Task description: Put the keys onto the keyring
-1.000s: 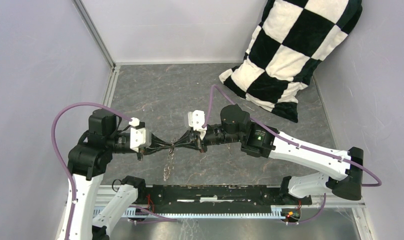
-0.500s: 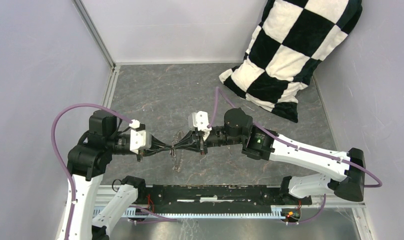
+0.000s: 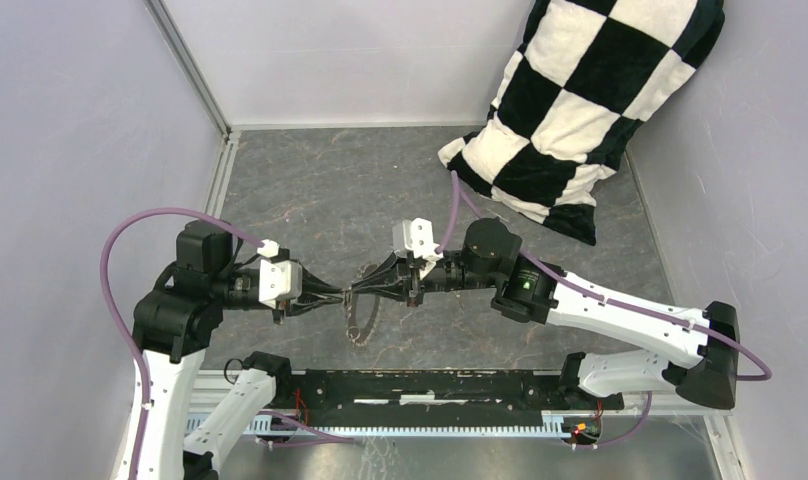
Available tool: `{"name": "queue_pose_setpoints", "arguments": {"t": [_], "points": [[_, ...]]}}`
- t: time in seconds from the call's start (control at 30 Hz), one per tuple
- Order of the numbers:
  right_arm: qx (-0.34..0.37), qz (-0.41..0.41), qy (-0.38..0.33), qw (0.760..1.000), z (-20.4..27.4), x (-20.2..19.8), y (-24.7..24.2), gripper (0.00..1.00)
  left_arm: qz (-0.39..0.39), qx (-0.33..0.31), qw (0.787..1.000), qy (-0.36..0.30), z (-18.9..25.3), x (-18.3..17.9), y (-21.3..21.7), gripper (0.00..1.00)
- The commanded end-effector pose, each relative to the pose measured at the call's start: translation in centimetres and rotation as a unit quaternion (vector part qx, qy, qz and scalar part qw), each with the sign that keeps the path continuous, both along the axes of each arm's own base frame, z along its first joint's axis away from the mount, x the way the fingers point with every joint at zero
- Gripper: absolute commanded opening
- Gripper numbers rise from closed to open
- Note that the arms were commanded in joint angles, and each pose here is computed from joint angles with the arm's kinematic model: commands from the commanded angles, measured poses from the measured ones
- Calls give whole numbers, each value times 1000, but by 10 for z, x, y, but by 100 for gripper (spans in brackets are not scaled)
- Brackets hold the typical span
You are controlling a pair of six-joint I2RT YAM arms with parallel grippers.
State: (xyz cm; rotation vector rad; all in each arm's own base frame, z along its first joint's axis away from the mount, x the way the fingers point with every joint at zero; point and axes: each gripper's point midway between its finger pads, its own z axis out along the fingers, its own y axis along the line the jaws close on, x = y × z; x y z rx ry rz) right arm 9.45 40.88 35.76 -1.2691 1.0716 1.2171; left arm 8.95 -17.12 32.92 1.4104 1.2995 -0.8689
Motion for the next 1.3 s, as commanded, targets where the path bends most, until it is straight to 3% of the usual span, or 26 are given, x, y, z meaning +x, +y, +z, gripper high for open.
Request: {"name": "queue_pose_setpoints", "arguments": {"t": [0.0,0.13,0.3,0.4,0.67,1.27], "points": [[64,8,-26,998,41,-5,-9,0,2,-8,1000,-9,10,-1,-1,21],[61,11,-24,998,39,-6,-8,0,10,-24,1000,-8,18,3,-3,17],[49,5,-22,999,33,-4,-8,0,18,-23,999,-17,29,1,-1,31],[46,5,-23,999,32,-3,-7,0,6,-12,1000,-20,32,-4,0,34],[46,16,-20,999,33,-7,-6,0,-6,-13,1000,-9,32,-5,-2,26],[51,24,-23,998,39,-8,-3,0,-16,-18,999,39,22,-3,-6,23]]}}
